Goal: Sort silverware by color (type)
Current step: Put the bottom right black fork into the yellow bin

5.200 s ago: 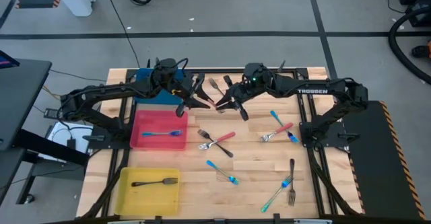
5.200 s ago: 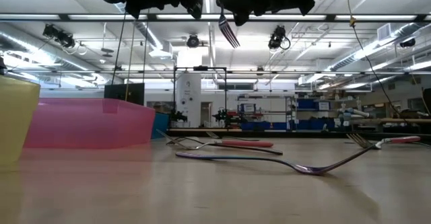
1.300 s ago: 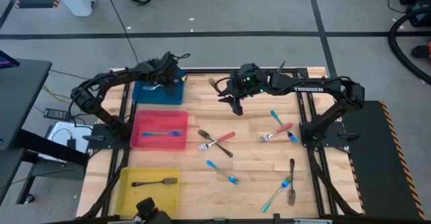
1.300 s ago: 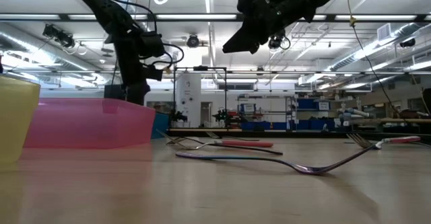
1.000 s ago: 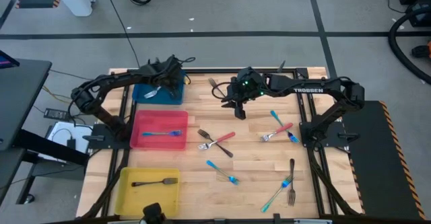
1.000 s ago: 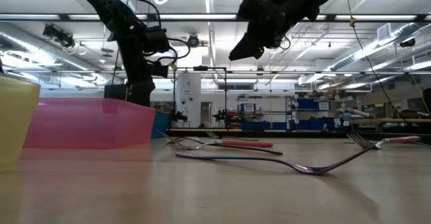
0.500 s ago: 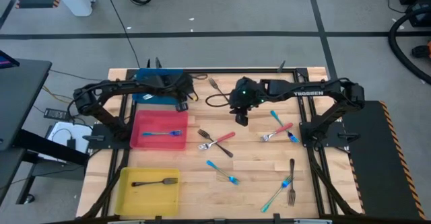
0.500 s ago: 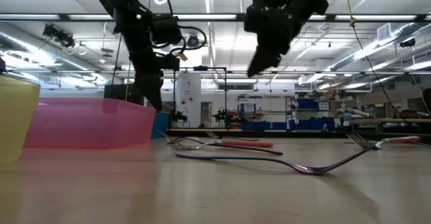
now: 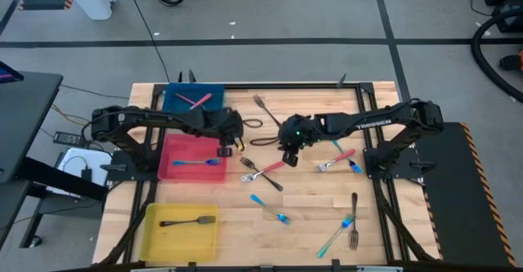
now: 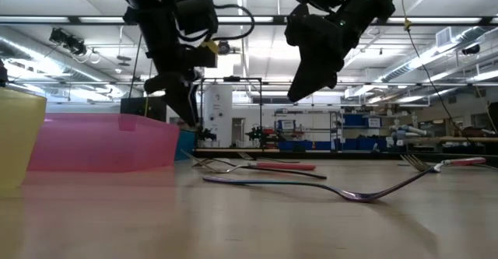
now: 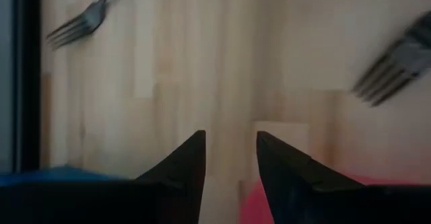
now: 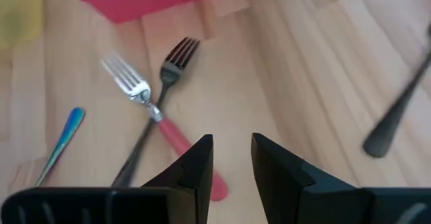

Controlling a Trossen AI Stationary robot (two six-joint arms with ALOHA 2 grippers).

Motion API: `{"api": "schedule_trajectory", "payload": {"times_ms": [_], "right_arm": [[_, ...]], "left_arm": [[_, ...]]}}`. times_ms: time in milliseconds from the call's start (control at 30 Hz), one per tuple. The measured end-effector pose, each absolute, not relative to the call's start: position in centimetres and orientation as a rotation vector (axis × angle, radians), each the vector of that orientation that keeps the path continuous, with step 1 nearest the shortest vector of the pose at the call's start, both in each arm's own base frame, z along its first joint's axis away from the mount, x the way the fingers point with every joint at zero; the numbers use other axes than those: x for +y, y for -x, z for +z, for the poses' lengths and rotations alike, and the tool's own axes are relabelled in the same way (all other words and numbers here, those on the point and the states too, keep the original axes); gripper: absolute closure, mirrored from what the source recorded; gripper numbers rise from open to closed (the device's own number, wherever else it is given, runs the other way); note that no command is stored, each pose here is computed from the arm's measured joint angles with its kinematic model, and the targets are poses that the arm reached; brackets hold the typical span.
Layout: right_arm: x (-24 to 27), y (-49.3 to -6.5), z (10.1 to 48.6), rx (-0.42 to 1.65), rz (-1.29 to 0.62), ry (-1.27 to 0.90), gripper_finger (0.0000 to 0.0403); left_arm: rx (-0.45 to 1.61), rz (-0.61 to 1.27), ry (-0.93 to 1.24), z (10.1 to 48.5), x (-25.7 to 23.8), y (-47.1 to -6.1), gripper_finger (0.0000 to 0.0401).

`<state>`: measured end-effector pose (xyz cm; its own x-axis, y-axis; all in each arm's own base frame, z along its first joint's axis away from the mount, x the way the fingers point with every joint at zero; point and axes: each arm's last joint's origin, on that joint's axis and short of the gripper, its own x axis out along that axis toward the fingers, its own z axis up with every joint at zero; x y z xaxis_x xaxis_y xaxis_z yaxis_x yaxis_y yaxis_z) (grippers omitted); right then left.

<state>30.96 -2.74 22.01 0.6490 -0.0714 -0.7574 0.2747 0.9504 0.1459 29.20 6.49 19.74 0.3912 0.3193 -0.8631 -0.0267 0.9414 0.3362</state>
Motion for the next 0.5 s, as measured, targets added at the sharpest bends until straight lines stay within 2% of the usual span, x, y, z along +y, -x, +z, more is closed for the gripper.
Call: {"api": "schedule_trajectory", "payload": {"times_ms": [200, 500], "right_arm": [[-1.5, -30.7, 20.6, 0.831, -0.088, -0.120, 0.0293], [-0.5, -30.7, 19.0, 0.607, 0.074, -0.042, 0.0293]], "left_arm": [[1.093, 0.179, -0.289, 19.9, 3.7, -30.0, 0.0268], [0.953, 0.176, -0.186, 20.5, 0.3, -31.1, 0.0268]]}}
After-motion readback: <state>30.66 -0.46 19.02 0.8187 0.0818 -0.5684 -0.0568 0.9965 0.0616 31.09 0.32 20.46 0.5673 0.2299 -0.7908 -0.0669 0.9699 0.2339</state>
